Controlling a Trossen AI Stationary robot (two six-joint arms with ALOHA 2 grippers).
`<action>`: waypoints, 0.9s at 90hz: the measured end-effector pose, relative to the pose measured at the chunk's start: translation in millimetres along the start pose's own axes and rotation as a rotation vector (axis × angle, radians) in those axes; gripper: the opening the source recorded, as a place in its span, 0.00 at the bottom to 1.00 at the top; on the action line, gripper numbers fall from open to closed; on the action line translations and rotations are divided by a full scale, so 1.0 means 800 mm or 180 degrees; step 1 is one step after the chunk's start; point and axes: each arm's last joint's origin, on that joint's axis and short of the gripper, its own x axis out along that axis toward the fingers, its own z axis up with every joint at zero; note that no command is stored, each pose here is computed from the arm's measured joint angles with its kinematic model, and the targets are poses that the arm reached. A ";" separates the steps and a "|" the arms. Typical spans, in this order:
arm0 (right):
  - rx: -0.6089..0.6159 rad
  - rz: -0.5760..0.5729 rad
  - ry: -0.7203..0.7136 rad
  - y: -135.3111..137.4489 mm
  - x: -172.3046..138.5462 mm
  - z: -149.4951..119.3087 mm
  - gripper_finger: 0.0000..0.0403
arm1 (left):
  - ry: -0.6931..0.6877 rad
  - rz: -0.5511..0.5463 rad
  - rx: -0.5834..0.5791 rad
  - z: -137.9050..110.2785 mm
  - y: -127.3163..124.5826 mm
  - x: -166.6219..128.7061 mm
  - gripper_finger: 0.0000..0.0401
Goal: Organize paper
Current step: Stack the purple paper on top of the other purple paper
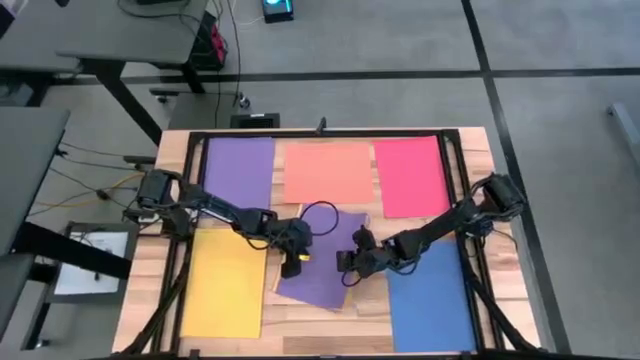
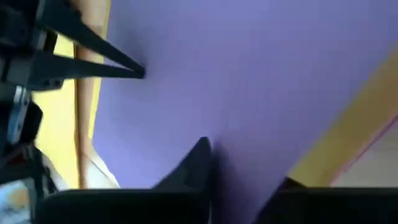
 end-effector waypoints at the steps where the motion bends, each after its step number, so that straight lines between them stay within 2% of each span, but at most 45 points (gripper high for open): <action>1: -0.0014 0.0001 0.0002 0.000 -0.001 0.000 0.02 | 0.0027 0.0010 0.0007 0.001 0.000 -0.002 0.00; 13: -0.0209 0.0081 -0.0023 0.013 -0.020 0.014 0.00 | 0.0161 0.0095 0.0184 0.027 -0.011 -0.046 0.00; 28: -0.0472 0.0074 -0.0208 0.040 -0.063 0.060 0.00 | 0.0213 0.0530 0.0472 0.059 -0.026 -0.146 0.00; 37: -0.0547 0.0208 -0.0412 0.057 -0.088 0.098 0.00 | 0.0067 0.0858 0.0454 0.069 -0.031 -0.217 0.00; 45: -0.0609 0.0332 -0.0601 0.068 -0.104 0.134 0.00 | -0.0195 0.1025 0.0270 0.069 -0.034 -0.276 0.00; 55: -0.0760 0.0489 -0.0755 0.080 -0.116 0.178 0.00 | -0.0644 0.0984 -0.0086 0.057 -0.036 -0.332 0.00; 69: -0.0834 0.0987 -0.0993 0.101 -0.114 0.231 0.00 | -0.0907 0.0890 -0.0648 0.024 -0.036 -0.383 0.00; 81: -0.0841 0.1297 -0.1305 0.126 -0.111 0.260 0.00 | -0.1013 0.0872 -0.1105 -0.006 -0.034 -0.414 0.00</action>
